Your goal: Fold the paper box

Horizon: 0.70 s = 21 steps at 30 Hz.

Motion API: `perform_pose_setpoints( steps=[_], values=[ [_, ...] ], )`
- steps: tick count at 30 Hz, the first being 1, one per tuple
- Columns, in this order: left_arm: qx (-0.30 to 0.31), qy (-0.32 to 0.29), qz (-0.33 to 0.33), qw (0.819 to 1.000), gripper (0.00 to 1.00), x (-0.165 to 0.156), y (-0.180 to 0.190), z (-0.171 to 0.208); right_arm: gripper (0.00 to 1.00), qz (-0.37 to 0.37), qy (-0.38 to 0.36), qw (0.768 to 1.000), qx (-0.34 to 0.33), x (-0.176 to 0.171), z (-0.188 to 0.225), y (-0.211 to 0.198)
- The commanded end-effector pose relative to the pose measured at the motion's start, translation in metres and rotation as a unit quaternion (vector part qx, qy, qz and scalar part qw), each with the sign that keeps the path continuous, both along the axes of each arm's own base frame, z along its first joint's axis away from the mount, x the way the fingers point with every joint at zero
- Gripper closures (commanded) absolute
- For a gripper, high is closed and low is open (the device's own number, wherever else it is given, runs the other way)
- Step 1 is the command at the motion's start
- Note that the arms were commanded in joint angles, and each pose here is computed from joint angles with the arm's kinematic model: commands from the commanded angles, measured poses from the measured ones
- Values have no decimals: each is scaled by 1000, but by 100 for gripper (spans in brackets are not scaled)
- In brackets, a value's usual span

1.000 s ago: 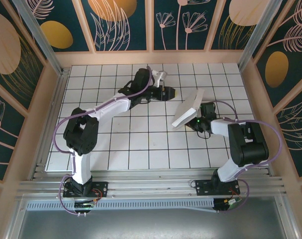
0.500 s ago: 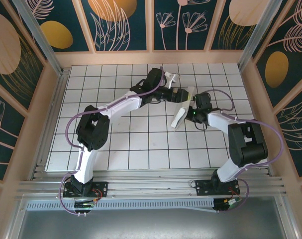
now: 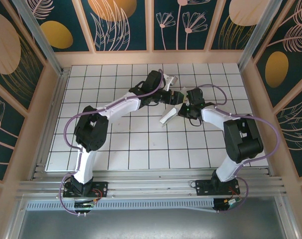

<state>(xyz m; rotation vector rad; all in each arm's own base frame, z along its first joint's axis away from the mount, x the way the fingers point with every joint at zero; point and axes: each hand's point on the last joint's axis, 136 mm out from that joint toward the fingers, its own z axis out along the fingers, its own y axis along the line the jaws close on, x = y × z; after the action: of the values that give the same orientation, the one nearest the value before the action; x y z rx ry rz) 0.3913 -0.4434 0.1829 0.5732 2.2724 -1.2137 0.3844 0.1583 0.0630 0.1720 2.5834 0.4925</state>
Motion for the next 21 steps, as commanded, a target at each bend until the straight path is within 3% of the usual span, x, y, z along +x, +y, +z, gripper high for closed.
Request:
perform_pose_setpoints(
  steps=[1, 7, 11, 15, 19, 21],
  values=[
    [74, 35, 34, 996, 39, -3, 28, -44, 79, 4, -13, 1000, -8, 5, 14, 4],
    [56, 54, 80, 994, 43, 15, 55, -53, 73, -5, -69, 998, -1, 6, 56, -2],
    [13, 79, 115, 990, 46, 30, 74, -54, 64, 6, -123, 992, 17, 1, 86, 3],
    [-5, 93, 135, 987, 46, 37, 86, -57, 47, 62, -202, 977, 34, -21, 107, 26],
    [-13, 100, 156, 983, 46, 42, 96, -60, 11, 121, -285, 950, 32, -46, 122, 55],
    [-17, 107, 168, 980, 47, 45, 101, -62, 1, 154, -328, 932, 27, -61, 127, 77]
  ],
)
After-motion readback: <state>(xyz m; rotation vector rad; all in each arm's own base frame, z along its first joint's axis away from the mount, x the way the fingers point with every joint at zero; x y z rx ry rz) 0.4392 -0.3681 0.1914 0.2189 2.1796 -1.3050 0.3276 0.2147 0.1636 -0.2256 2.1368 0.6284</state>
